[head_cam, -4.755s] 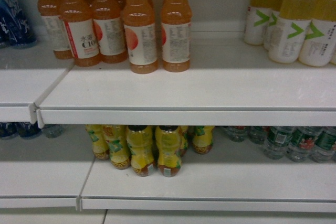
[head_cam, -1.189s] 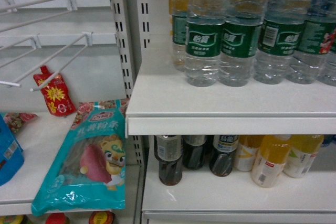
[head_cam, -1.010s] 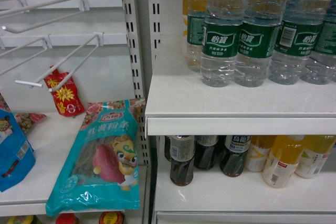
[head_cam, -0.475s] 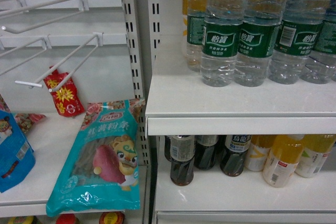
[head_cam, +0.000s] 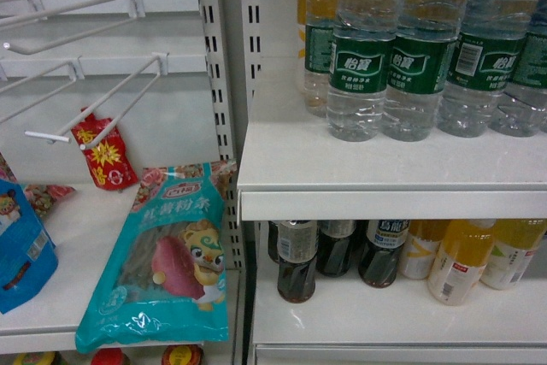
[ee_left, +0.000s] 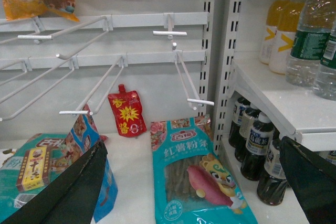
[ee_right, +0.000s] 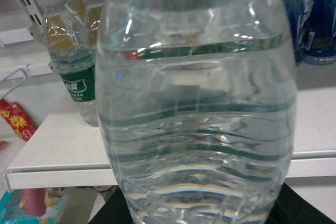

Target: Move water from second to third shelf

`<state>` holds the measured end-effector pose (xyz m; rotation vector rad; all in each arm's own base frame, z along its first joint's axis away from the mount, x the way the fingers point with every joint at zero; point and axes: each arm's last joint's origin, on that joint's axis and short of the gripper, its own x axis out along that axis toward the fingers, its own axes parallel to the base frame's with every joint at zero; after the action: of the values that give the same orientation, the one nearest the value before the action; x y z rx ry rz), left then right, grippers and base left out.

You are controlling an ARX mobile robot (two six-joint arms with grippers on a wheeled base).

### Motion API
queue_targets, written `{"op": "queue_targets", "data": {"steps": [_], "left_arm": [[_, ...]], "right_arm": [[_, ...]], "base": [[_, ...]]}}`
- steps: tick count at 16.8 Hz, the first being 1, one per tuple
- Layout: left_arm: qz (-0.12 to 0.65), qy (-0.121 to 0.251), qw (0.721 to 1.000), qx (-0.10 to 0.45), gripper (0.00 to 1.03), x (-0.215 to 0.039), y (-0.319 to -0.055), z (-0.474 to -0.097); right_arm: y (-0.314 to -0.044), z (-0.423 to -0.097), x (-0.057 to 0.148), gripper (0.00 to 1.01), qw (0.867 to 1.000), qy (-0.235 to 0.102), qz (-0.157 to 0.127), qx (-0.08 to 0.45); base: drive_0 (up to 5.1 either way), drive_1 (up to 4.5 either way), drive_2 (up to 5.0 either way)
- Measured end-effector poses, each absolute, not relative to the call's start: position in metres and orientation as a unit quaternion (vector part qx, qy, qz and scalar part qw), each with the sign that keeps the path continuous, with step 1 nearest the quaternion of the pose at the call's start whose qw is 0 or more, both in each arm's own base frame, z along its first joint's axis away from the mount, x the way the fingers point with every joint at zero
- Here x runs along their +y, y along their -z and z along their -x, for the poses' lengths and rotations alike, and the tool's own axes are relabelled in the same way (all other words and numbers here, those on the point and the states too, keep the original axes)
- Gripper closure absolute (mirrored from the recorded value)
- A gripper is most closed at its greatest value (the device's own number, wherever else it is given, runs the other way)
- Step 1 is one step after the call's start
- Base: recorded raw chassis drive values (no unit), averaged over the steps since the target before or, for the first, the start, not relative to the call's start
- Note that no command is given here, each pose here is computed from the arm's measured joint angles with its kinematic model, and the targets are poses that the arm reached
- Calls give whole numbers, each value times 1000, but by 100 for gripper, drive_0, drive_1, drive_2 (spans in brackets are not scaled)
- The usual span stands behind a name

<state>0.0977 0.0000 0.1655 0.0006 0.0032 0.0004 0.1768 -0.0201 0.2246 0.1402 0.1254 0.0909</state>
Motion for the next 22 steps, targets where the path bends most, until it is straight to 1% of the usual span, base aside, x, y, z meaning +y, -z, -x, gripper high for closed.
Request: {"op": "queue_targets", "data": {"steps": [2, 5, 6, 9, 12, 18, 22], "left_arm": [[0, 0, 1000, 1, 5, 0, -166, -98], [0, 0, 1000, 2, 5, 0, -166, -98], [0, 0, 1000, 2, 5, 0, -166, -98], [0, 0, 1000, 2, 5, 0, -166, -98], [0, 0, 1000, 2, 5, 0, -166, -98], [0, 0, 1000, 1, 5, 0, -166, -98], [0, 0, 1000, 1, 5, 0, -166, -98]], "right_arm": [[-223, -195, -13, 62, 993, -49, -67, 79], [-232, -225, -1, 62, 994, -50, -45, 83], [-235, -239, 3, 62, 994, -52, -42, 86], [-229, -263, 6, 62, 992, -48, -37, 113], [-223, -283, 7, 62, 990, -36, -36, 133], [-218, -307, 18, 62, 987, -44, -39, 149], [-221, -326, 20, 62, 987, -35, -40, 153]], "base": [[0, 0, 0], [0, 0, 0], [0, 0, 0], [0, 0, 0], [0, 0, 0], [0, 0, 0], [0, 0, 0]]}}
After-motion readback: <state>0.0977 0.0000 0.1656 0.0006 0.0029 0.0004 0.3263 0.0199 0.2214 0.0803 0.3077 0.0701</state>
